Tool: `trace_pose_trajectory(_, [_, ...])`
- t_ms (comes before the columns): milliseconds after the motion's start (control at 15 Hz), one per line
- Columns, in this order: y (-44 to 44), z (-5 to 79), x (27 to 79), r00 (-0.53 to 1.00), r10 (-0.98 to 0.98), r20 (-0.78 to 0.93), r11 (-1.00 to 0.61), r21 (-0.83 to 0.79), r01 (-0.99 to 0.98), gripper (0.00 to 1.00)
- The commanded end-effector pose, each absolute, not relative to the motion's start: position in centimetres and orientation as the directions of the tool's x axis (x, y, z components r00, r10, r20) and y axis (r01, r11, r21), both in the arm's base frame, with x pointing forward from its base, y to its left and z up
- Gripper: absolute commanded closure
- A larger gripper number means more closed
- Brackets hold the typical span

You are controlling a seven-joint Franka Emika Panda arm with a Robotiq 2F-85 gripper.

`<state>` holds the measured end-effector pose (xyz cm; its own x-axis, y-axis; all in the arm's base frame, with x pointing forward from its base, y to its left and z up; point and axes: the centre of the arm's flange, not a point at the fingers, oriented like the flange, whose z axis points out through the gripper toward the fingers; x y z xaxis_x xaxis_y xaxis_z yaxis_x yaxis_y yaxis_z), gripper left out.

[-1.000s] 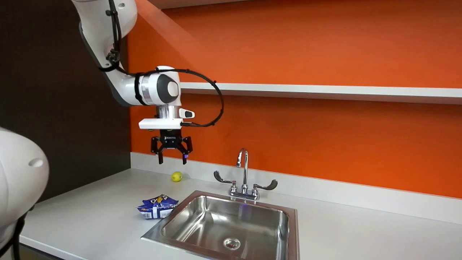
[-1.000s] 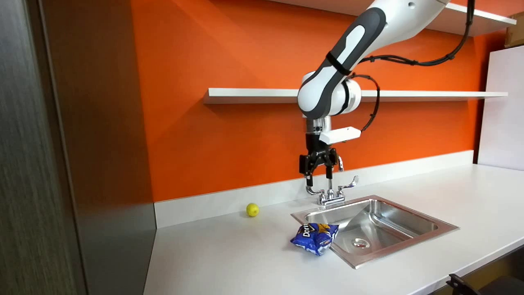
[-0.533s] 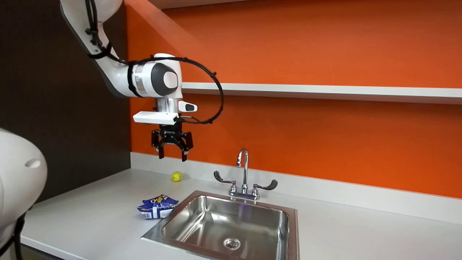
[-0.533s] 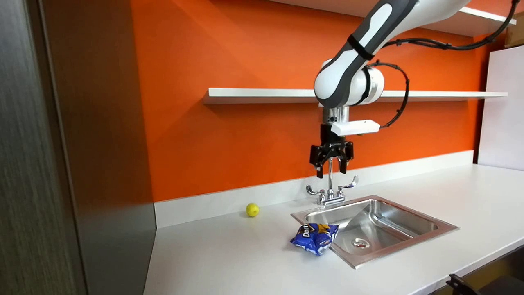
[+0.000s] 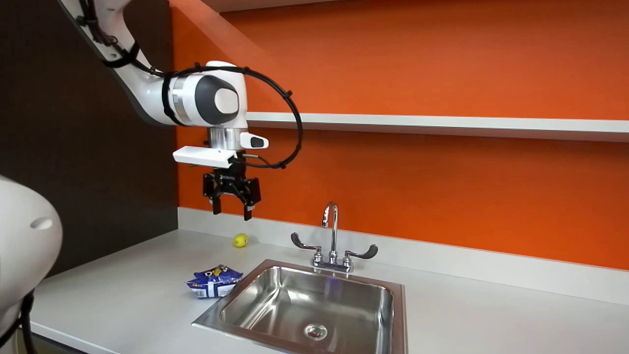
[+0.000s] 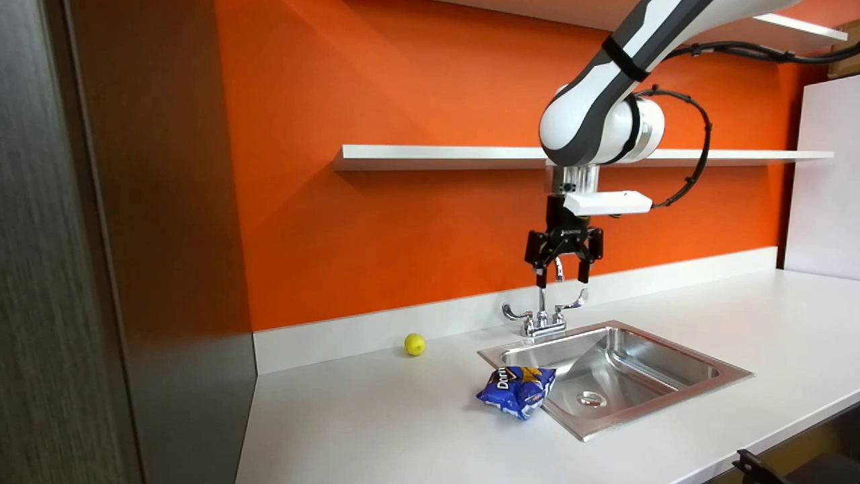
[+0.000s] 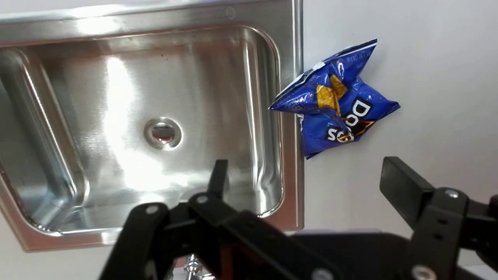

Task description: Remove the blue packet from the sink

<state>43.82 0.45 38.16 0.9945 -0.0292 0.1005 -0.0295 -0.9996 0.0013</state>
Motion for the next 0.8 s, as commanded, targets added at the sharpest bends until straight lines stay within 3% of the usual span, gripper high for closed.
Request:
trace_pose_trajectory(0, [0.40,38.24,43.63,0.994,-0.031,0.102,-1.000,0.000,-0.031,0.00])
trace_pose_trajectory(733, [0.37,38.21,43.40,0.994,-0.033,0.102,-0.999,-0.002,-0.033,0.00])
